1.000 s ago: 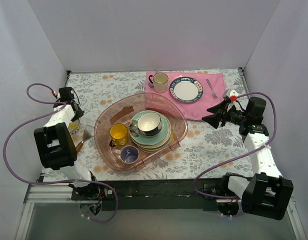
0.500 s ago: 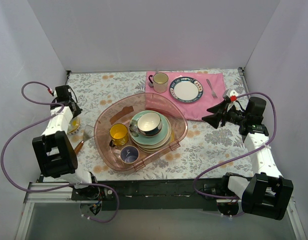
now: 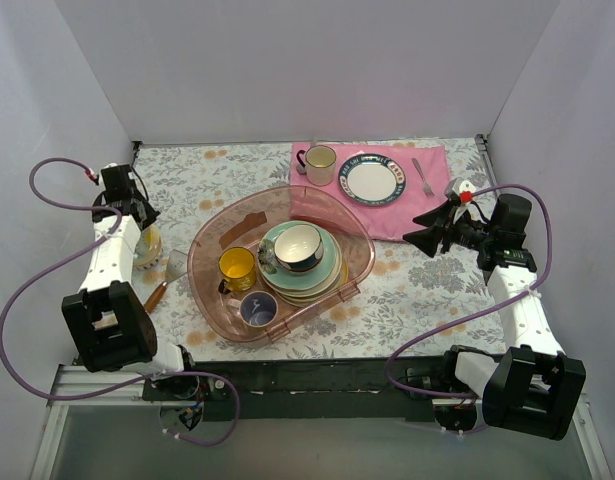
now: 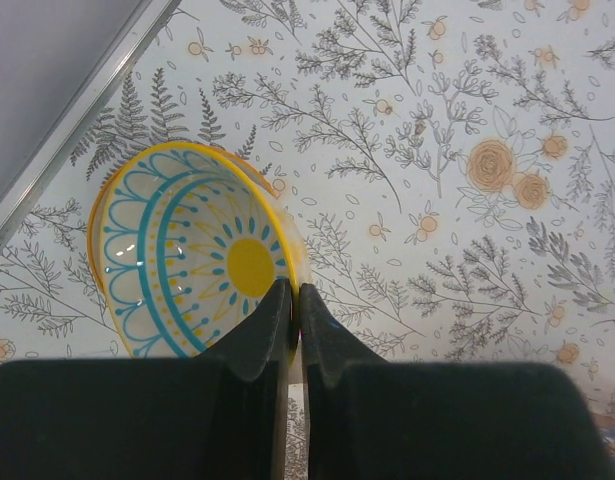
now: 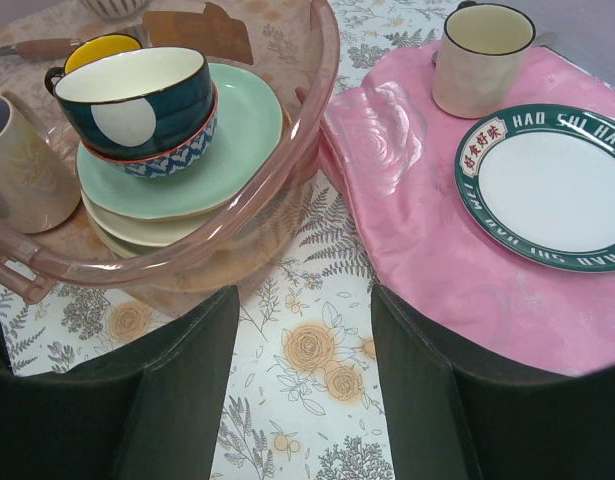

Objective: Place the mixed dishes into the plastic bin
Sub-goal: Pick up the bowl from the center of the board, then place the bowl in the plastic bin.

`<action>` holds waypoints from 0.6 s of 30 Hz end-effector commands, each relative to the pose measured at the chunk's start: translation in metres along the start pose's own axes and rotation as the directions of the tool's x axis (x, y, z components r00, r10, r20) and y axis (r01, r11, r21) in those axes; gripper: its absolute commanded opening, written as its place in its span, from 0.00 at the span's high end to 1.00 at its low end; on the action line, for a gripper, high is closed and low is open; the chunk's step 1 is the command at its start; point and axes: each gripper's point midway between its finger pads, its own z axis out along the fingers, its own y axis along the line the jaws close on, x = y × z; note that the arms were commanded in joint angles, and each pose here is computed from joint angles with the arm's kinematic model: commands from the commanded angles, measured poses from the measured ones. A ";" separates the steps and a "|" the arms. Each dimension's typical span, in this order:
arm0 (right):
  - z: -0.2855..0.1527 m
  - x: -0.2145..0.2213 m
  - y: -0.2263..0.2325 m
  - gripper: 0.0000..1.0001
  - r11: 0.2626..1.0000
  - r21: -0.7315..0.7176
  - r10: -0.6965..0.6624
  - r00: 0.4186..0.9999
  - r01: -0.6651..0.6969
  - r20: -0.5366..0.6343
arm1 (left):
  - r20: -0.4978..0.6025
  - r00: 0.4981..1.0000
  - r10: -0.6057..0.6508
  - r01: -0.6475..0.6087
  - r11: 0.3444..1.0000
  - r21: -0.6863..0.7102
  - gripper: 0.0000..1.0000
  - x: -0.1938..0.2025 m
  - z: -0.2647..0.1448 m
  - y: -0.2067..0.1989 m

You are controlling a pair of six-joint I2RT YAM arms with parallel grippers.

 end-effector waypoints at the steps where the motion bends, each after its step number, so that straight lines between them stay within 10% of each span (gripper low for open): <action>1: -0.002 -0.017 -0.004 0.37 0.998 0.006 -0.060 0.998 0.060 0.021 | 0.138 0.990 -0.017 0.000 0.993 0.119 1.00 -0.048 -0.045 -0.020; 18: -0.003 -0.017 -0.003 0.37 0.998 0.009 -0.067 0.997 0.067 0.023 | 0.358 0.924 0.133 -0.310 0.808 0.500 1.00 -0.070 -0.169 -0.126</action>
